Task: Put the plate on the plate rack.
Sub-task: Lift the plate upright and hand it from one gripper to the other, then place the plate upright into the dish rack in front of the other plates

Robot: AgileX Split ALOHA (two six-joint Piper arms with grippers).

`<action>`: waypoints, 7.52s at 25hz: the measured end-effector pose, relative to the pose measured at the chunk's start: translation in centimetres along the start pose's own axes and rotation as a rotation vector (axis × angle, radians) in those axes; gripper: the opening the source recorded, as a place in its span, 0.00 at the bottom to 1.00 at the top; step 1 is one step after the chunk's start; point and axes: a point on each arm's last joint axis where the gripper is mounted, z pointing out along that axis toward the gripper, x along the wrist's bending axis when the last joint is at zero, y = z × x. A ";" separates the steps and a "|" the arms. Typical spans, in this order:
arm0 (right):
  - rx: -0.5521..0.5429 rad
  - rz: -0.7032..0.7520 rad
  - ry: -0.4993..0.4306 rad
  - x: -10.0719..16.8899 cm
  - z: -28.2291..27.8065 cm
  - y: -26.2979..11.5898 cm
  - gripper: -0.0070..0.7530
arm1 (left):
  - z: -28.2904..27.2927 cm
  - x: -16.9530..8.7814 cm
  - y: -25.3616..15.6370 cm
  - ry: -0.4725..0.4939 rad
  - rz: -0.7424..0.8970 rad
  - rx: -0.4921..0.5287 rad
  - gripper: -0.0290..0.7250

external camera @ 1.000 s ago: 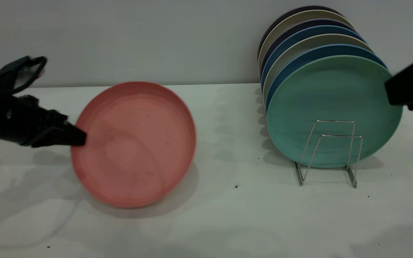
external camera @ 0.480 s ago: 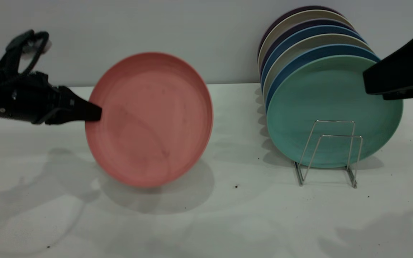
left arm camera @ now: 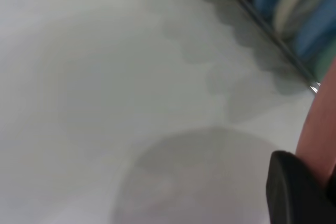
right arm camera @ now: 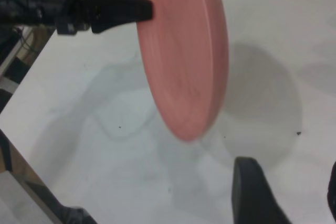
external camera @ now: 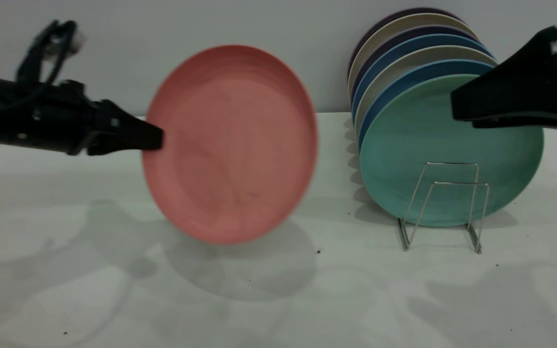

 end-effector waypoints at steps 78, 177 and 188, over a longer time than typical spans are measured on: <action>0.201 -0.322 -0.265 -2.5 0.0 -0.9 0.15 | -1.7 0.9 0.7 -0.099 -0.297 0.200 0.66; 0.156 -0.838 -0.256 0.5 2.2 9.6 0.36 | -2.9 2.5 0.1 -0.011 -0.319 0.237 0.66; 0.196 0.089 -0.323 -2.2 -0.7 8.2 0.36 | -5.1 3.3 1.3 0.278 -0.345 0.282 0.66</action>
